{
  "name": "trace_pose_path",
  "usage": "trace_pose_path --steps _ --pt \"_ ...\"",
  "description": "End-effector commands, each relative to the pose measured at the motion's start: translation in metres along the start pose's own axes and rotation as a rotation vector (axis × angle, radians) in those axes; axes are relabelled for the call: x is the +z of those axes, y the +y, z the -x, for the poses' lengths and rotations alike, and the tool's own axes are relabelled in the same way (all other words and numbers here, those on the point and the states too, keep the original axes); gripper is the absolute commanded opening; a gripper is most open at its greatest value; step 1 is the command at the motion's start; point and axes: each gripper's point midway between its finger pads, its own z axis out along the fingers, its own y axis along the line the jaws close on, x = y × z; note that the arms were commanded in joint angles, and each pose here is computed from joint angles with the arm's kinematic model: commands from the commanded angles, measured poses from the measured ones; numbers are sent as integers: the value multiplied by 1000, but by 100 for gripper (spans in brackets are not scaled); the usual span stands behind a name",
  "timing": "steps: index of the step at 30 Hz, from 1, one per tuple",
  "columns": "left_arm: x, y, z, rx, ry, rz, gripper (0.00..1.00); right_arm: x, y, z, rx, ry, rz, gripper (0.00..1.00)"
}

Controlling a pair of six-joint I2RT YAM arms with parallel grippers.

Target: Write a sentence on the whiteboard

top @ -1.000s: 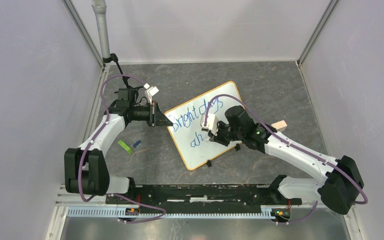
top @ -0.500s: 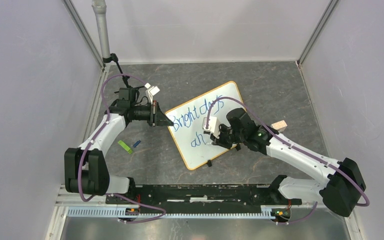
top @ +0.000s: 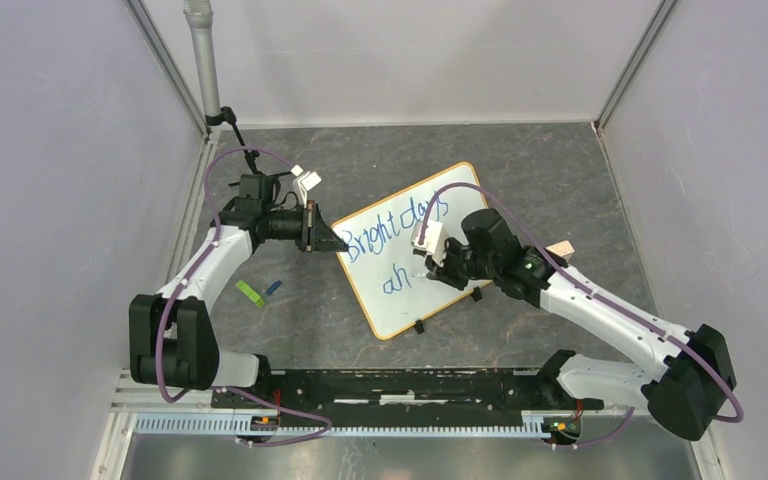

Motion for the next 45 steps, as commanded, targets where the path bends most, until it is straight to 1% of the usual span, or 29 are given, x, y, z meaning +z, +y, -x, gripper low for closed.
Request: trace_pose_path --steps 1,6,12,21,26,29,36,45 --pt "7 8 -4 64 36 32 2 -2 -13 33 -12 -87 -34 0" --pt "7 9 -5 63 39 34 2 4 -12 34 -5 -91 -15 0" --pt "7 9 -6 63 42 35 2 10 -17 21 -11 -48 -42 0" --pt "8 9 -6 58 44 34 2 -3 -33 5 -17 -4 -98 0" --pt "8 9 -5 57 44 32 2 -5 -40 6 -18 -1 -114 0" --pt "8 9 -5 59 44 32 3 -5 -44 14 -22 -17 -119 0" --pt "8 10 -5 60 44 34 3 -2 -46 31 -12 -60 -101 0" --pt "8 11 -5 58 45 34 2 9 -28 22 16 -54 -20 0"
